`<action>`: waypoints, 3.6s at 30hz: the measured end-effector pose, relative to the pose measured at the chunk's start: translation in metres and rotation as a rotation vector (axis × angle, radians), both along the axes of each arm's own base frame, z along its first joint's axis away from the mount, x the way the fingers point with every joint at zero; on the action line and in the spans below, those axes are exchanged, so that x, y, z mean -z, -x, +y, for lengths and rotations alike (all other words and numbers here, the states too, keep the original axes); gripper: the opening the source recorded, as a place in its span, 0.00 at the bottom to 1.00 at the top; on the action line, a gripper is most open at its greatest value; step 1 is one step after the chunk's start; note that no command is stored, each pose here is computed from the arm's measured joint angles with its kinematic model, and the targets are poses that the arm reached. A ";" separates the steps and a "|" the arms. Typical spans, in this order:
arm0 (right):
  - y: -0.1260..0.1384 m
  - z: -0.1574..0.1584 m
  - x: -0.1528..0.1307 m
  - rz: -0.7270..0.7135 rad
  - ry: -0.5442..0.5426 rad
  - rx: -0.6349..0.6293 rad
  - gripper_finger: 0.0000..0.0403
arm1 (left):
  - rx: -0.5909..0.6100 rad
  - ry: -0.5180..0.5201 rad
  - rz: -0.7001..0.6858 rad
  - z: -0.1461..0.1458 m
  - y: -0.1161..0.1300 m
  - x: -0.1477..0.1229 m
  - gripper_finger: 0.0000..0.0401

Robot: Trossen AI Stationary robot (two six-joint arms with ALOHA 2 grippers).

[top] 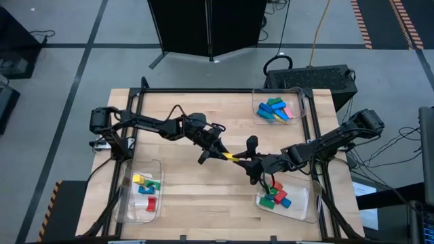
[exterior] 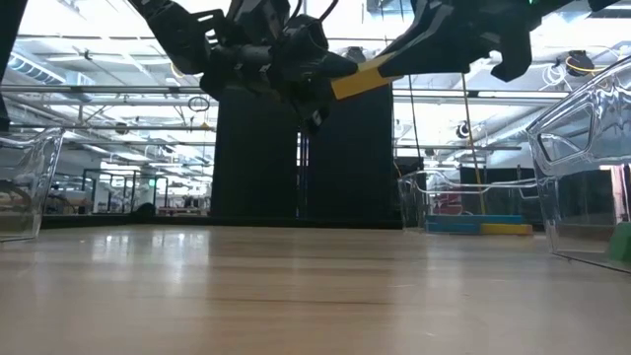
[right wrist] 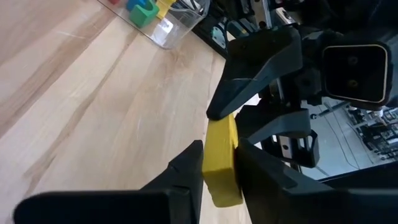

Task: Sort blocks by size
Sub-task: Put the yellow rectangle block into the top right transparent bin

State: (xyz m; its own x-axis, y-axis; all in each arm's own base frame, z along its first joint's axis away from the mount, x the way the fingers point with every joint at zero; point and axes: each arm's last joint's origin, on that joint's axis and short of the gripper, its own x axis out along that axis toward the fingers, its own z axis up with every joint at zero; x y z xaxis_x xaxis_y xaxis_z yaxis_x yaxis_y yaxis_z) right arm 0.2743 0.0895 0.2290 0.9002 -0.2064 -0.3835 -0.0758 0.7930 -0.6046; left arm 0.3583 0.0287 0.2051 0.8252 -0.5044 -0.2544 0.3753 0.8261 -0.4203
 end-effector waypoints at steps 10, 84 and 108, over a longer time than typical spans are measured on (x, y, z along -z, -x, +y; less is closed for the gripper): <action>0.000 0.000 0.000 0.001 0.000 0.004 0.19 | -0.014 0.051 0.031 0.000 0.000 0.000 0.27; 0.095 -0.153 -0.024 0.179 -0.361 0.932 0.12 | -0.107 -0.041 0.159 0.009 0.005 0.015 0.50; 0.108 -0.252 0.007 0.194 -0.650 1.062 0.12 | -0.204 -0.152 0.279 0.007 0.010 0.026 0.50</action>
